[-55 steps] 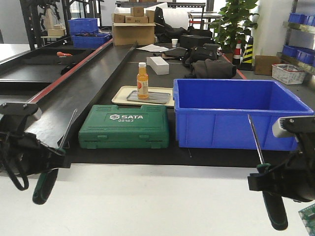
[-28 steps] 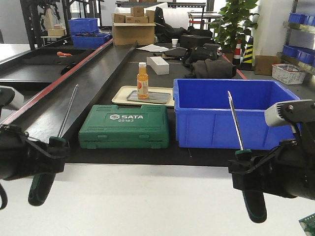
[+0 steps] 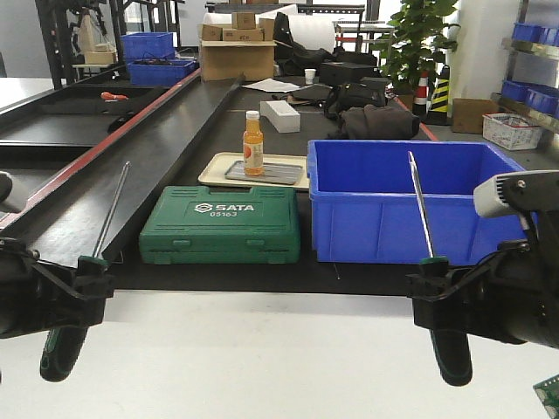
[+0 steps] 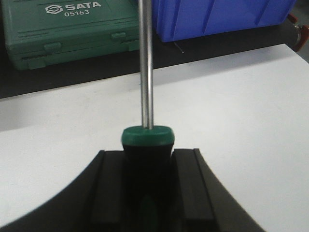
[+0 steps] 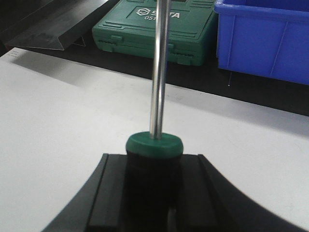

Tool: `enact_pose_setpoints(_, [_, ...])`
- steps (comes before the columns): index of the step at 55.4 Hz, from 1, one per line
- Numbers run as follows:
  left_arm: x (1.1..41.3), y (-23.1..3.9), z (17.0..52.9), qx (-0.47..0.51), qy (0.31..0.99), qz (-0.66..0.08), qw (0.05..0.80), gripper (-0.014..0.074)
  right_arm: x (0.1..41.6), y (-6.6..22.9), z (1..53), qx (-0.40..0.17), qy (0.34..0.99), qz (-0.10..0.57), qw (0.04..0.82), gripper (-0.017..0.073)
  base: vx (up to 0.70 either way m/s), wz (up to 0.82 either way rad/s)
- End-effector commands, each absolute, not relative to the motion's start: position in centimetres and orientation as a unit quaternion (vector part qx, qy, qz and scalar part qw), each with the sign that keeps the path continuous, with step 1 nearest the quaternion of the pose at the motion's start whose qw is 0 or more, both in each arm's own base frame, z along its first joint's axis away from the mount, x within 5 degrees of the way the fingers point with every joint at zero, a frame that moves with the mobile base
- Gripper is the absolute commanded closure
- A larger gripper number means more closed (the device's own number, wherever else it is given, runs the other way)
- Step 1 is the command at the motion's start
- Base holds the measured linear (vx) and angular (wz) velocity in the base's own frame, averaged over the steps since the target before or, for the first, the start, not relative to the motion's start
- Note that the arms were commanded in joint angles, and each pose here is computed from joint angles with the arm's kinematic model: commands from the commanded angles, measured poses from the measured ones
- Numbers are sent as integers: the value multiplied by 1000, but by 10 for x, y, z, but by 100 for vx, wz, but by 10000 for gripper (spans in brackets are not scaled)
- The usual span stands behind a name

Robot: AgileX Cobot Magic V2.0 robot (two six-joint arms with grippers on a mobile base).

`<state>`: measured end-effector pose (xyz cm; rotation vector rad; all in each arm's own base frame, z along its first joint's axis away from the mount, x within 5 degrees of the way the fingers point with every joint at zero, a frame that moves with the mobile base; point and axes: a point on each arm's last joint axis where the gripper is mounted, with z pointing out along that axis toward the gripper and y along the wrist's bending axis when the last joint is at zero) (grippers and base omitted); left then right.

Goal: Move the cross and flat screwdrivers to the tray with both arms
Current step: 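Lift both screwdrivers upright off the table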

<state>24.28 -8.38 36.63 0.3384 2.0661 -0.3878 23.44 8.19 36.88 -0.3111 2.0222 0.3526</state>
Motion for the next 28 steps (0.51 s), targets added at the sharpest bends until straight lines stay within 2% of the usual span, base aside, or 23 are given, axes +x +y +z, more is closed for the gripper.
enact_pose_setpoints(1, [240, -83, 389, 121, 817, -170, 537, 592, 233, 79, 392, -118, 802, 148, 567, 567, 0, 0])
enact_pose_setpoints(28, [240, -83, 389, 121, 817, -170, 537, 592, 233, 79, 392, -118, 802, 148, 567, 567, 0, 0])
